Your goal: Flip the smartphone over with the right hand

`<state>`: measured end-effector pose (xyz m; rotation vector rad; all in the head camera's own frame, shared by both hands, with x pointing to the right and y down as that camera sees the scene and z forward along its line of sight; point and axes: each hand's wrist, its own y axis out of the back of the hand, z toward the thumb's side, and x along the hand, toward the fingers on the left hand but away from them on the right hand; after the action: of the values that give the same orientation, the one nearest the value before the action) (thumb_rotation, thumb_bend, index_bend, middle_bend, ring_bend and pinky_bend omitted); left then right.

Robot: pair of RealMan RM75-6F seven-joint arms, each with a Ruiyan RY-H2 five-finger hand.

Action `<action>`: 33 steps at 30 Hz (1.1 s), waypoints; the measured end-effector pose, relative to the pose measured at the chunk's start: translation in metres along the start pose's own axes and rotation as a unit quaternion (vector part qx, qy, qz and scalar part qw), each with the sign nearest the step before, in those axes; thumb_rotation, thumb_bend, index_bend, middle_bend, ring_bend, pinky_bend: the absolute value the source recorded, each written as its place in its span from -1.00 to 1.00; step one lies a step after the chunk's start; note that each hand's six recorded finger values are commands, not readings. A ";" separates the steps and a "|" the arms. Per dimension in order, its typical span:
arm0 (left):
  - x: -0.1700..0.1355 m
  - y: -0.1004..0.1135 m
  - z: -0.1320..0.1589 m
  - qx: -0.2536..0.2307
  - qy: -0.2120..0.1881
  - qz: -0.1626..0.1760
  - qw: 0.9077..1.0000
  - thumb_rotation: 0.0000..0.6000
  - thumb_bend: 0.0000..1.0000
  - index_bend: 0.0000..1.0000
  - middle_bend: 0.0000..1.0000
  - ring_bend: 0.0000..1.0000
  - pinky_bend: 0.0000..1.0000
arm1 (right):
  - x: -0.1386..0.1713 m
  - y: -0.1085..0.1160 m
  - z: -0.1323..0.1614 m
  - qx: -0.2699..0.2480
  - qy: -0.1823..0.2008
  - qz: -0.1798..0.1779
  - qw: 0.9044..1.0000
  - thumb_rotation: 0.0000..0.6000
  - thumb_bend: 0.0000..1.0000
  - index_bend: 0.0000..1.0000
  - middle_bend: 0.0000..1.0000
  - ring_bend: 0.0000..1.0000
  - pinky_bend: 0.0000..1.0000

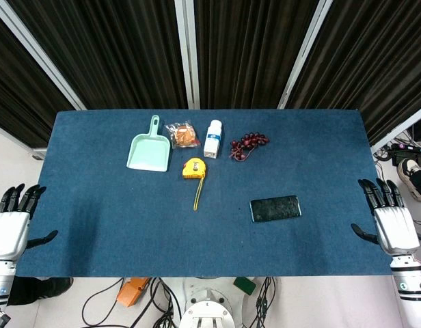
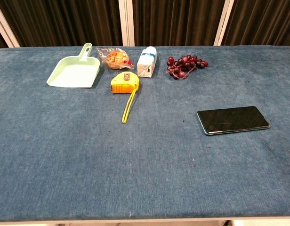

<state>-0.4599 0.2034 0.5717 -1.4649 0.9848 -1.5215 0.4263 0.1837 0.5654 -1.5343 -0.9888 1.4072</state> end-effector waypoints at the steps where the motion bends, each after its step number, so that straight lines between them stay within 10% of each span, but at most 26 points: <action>1: 0.000 -0.001 0.000 0.000 0.000 -0.001 1.000 1.00 -0.78 -0.78 -0.82 -0.98 -1.00 | 0.000 -0.001 0.000 0.000 0.000 0.001 1.000 1.00 -0.41 -0.88 -0.68 -1.00 -1.00; 20: 0.007 -0.003 0.011 -0.006 -0.015 0.005 1.000 1.00 -0.78 -0.78 -0.82 -0.98 -1.00 | -0.048 -0.075 0.077 -0.014 0.080 0.112 0.990 1.00 -0.41 -0.31 -0.68 -1.00 -0.93; 33: 0.011 -0.010 0.008 -0.005 -0.009 -0.007 1.000 1.00 -0.78 -0.78 -0.82 -0.97 -1.00 | -0.084 -0.133 0.121 -0.003 0.102 0.172 0.980 1.00 -0.41 -0.28 -0.68 -1.00 -0.92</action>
<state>-0.4522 0.1975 0.5853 -1.4923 0.9753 -1.5122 0.2968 0.1607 0.7139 -1.8777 -0.6223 1.4403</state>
